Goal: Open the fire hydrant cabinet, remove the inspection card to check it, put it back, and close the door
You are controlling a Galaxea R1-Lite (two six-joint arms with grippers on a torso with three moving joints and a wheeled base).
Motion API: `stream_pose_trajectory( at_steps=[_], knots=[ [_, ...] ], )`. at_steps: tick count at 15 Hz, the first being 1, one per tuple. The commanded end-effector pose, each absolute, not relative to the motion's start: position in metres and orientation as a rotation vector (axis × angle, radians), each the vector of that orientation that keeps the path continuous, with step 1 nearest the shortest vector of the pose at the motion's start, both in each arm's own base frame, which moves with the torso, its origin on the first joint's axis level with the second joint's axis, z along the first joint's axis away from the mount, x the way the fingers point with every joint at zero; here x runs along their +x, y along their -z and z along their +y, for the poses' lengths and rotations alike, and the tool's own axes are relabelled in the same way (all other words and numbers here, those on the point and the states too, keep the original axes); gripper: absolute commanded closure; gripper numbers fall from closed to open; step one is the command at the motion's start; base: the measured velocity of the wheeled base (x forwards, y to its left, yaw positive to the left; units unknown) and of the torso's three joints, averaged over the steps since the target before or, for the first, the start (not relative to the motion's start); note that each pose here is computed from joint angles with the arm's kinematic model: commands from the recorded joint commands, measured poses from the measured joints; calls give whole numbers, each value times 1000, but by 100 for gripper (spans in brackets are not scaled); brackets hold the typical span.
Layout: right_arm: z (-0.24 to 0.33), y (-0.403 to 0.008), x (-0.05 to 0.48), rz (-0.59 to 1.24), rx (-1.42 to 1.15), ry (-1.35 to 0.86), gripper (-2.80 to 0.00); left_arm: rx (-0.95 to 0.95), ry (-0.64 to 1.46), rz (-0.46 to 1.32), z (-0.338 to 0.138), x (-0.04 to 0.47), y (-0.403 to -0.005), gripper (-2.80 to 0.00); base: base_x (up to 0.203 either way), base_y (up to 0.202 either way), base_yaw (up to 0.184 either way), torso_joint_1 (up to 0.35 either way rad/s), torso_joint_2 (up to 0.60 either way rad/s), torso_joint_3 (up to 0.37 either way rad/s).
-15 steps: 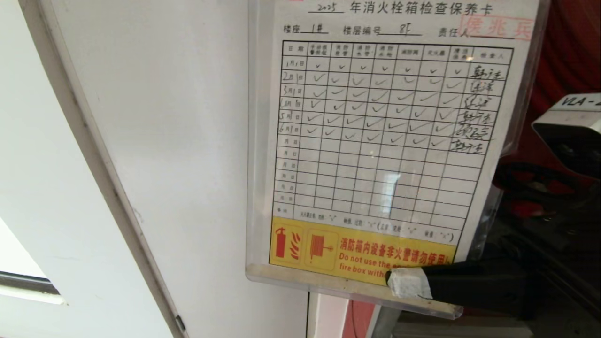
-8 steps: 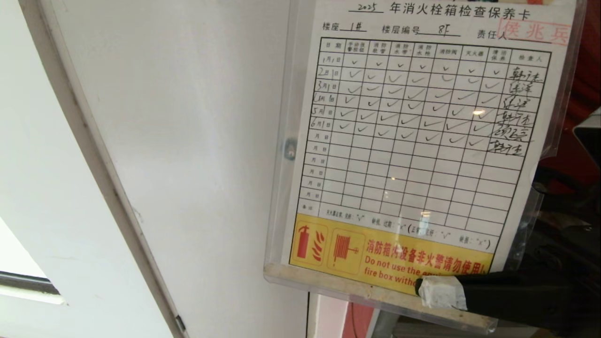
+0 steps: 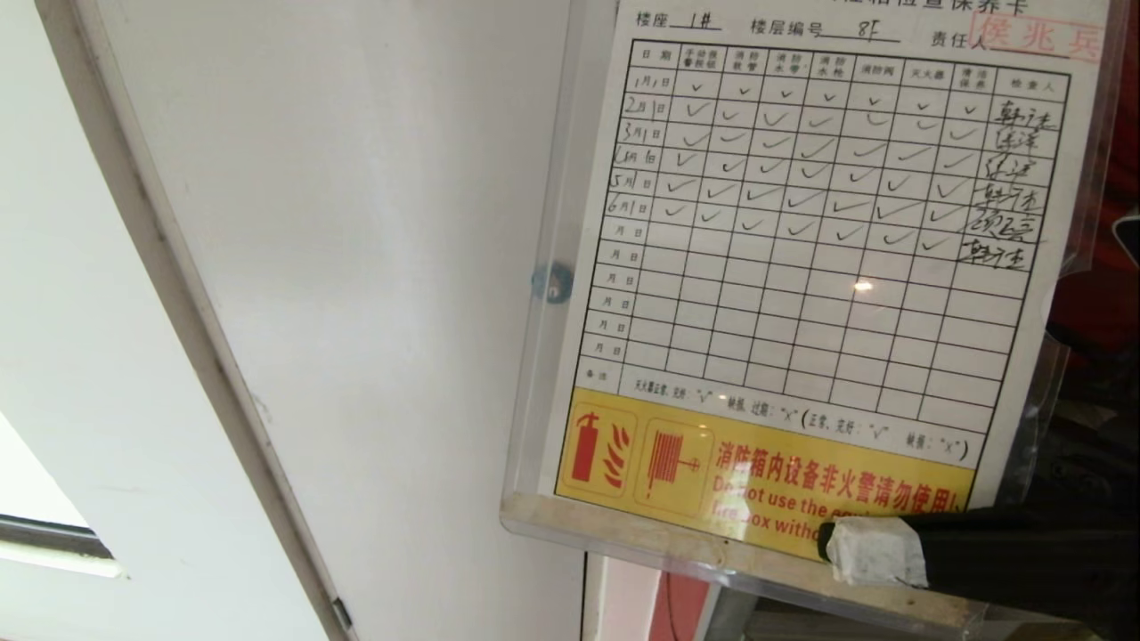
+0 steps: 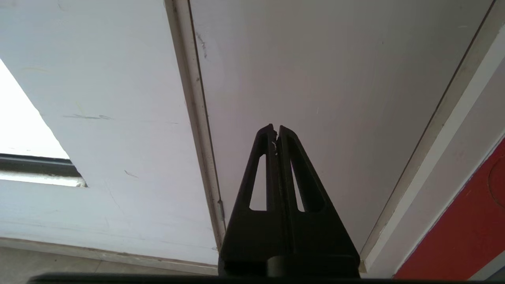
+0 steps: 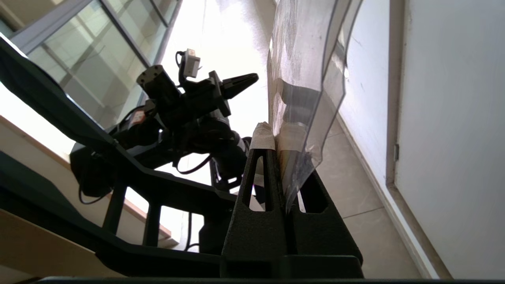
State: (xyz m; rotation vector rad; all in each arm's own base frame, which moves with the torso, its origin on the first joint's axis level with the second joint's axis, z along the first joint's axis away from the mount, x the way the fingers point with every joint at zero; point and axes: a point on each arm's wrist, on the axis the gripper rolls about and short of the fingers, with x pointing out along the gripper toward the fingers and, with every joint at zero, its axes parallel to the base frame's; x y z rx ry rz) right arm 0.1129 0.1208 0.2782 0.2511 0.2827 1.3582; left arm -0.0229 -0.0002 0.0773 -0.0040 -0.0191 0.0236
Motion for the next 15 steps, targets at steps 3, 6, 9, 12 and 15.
stream_pose_trajectory(
  at_steps=[3, 6, 9, 12, 15],
  knots=[
    [121, -269, 112, 340, 266, -1394, 0, -5, -25, -12, 0, -22, -76, 0, 0, 0, 0, 0, 0, 0],
    [122, -266, 112, 361, 265, -1432, 0, -5, -25, -12, 0, -22, -76, 0, 0, 0, 0, 0, 0, 0],
    [123, -260, 113, 383, 262, -1436, 0, -5, -25, -12, 0, -22, -76, 0, 0, 0, 0, 0, 0, 0],
    [123, -258, 113, 386, 256, -1439, 0, -5, -25, -14, 0, -22, -76, 0, 0, 0, 0, 0, 0, 0],
    [123, -258, 112, 387, 256, -1451, 0, -5, -25, -12, 0, -22, -76, 0, 0, 0, 0, 0, 0, 0]
  ],
)
